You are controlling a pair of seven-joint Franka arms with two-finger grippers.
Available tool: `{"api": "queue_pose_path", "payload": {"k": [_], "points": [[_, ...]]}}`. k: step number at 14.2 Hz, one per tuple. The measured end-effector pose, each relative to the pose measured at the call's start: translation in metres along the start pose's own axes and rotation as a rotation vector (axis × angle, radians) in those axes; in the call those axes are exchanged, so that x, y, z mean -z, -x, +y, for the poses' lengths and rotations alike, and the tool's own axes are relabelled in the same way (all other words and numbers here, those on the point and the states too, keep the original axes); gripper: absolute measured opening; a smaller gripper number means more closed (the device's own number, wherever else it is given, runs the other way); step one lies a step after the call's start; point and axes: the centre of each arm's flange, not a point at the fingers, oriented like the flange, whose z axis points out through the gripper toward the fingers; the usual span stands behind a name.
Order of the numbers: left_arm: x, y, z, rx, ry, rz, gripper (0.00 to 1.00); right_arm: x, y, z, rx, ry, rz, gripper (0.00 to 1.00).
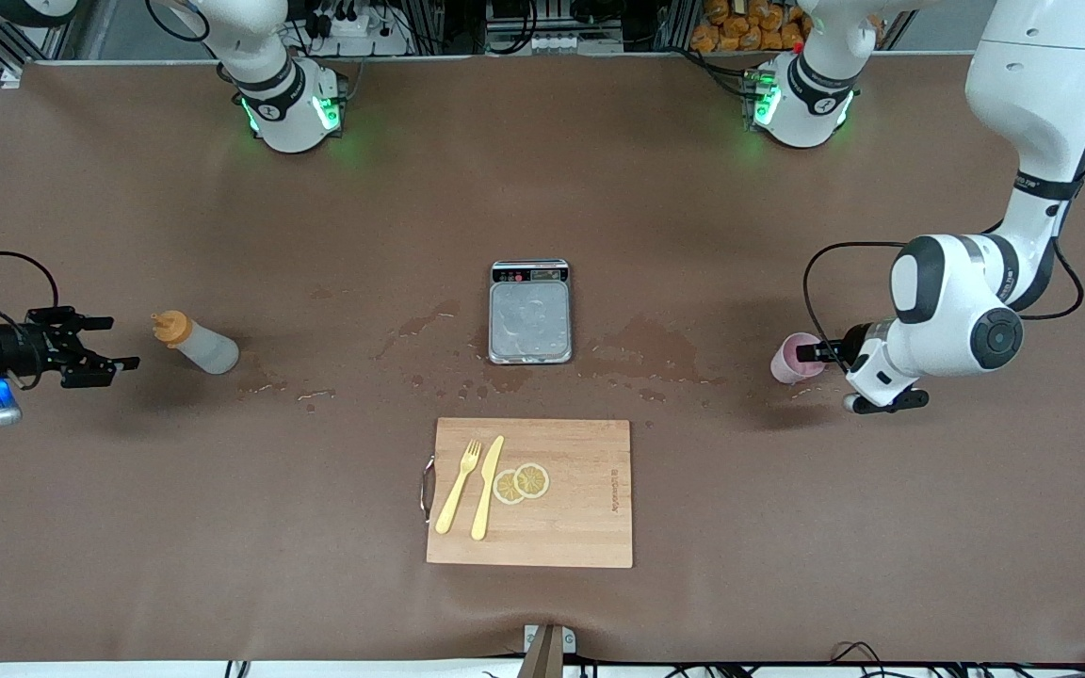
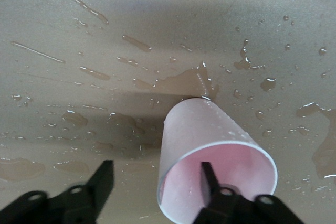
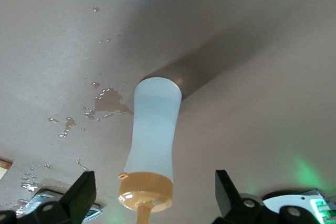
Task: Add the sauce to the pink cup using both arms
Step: 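Grasp the pink cup with the left gripper while the right gripper grasps the bottle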
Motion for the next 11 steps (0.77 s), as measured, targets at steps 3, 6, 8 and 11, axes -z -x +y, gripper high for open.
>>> {"api": "queue_pose_path", "payload": {"k": [3, 6, 8, 11], "points": [[0.0, 0.0, 0.0, -0.002, 0.0, 0.0, 0.39, -0.003, -0.006, 0.005, -0.081, -0.049, -0.035, 1.0], [0.0, 0.0, 0.001, -0.003, 0.0, 0.001, 0.08, -0.012, -0.023, 0.022, -0.149, -0.139, -0.102, 1.0], [0.003, -0.002, 0.0, -0.007, 0.001, 0.009, 0.04, -0.024, -0.039, 0.04, -0.188, -0.209, -0.181, 1.0], [0.023, -0.006, 0.002, -0.012, 0.005, 0.052, 0.04, -0.05, -0.058, 0.058, -0.236, -0.302, -0.311, 1.0]]}}
